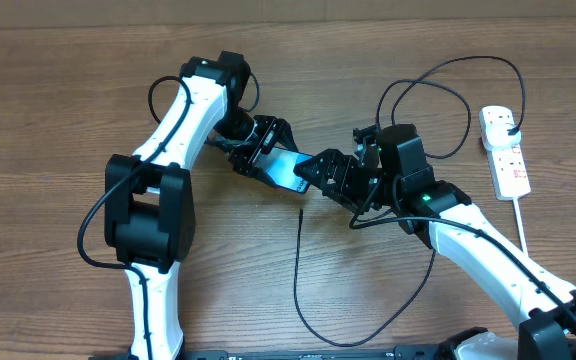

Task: Plug charger to phone and switch on socket
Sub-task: 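Close the right gripper on the phone's edge beside the left gripper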

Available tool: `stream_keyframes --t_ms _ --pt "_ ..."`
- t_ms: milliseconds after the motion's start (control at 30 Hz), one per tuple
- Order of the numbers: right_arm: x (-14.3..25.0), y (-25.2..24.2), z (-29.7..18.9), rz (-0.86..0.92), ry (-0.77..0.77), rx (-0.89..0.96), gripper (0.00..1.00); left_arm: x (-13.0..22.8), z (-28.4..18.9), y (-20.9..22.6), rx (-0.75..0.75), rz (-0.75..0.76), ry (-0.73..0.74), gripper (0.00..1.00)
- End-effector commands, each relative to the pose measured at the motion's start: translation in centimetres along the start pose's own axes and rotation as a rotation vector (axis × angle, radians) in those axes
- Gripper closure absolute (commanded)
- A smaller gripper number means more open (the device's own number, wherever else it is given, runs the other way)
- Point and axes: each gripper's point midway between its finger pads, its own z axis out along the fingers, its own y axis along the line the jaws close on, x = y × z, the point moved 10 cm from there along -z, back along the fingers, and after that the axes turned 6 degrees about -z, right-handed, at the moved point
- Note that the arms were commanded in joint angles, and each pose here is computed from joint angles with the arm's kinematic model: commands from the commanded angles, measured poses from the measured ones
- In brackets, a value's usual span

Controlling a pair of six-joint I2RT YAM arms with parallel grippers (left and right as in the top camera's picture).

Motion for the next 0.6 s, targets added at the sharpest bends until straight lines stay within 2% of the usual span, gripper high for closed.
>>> stream_keyframes --t_ms 0,333,567 --pt "-0.5 0.2 0.1 0.050 -0.032 0.025 0.05 1.8 0.3 -0.7 0.019 -0.011 0.057 0.96" --pt "-0.4 -0.4 0.1 0.075 -0.045 0.080 0.13 3.6 1.6 -1.2 0.020 0.036 0.096 0.96" --pt "-0.3 -0.9 0.1 0.080 -0.055 0.117 0.14 4.3 1.9 -1.4 0.027 0.056 0.139 0.96"
